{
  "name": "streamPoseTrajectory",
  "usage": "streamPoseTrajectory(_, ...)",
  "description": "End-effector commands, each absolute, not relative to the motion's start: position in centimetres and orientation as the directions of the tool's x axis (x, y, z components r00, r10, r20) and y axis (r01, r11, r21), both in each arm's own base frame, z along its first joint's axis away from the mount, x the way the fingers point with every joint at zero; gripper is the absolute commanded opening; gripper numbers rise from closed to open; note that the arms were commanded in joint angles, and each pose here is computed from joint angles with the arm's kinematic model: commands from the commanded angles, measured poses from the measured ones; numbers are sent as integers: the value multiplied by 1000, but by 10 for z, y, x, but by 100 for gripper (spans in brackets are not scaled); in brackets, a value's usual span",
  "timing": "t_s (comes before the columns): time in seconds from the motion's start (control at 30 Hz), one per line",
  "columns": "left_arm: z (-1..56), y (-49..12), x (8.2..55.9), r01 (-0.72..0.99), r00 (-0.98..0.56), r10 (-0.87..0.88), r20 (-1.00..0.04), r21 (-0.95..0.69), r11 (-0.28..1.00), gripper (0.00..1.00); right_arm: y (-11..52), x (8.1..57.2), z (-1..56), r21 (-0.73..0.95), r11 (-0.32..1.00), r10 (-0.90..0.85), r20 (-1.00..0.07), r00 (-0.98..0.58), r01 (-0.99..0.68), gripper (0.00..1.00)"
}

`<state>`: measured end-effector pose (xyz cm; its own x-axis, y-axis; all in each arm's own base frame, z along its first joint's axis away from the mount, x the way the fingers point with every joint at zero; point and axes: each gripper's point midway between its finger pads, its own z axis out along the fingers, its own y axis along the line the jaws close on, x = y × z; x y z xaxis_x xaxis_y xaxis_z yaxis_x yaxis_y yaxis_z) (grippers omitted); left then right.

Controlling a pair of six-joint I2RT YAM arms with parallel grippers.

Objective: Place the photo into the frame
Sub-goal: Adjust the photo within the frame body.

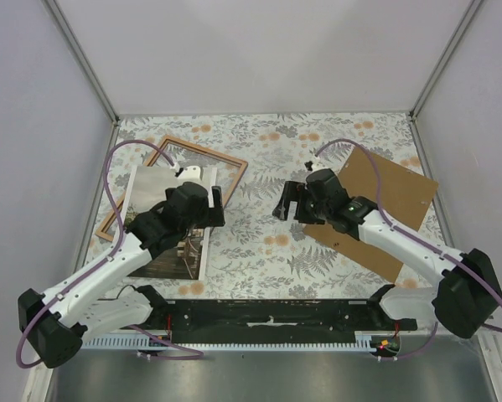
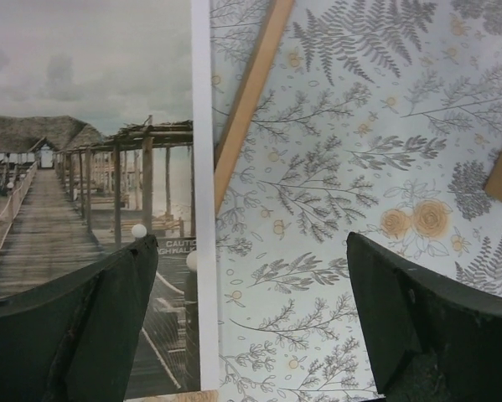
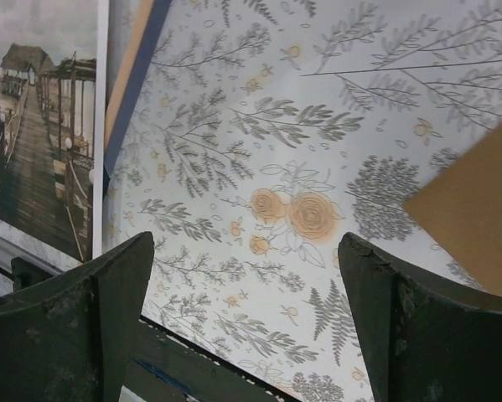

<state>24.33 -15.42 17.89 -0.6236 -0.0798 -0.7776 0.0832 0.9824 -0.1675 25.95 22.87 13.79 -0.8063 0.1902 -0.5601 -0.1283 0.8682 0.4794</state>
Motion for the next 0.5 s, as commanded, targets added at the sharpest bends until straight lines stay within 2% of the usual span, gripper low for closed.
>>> streamPoseTrajectory(0.0,181,-132,257,-44,-627,-171,-760,-185,982,100,278,266,162,537,815,177,-585,-792,-215,98)
streamPoseTrajectory(0.23,170,-90,268,-190,-643,-297,-706,-229,955,99,347,247,154,573,763,94,-556,-826,-299,96)
streamPoseTrajectory(0.47,159,-69,268,-279,-634,-370,-680,-245,928,99,402,223,139,613,710,21,-511,-859,-347,89)
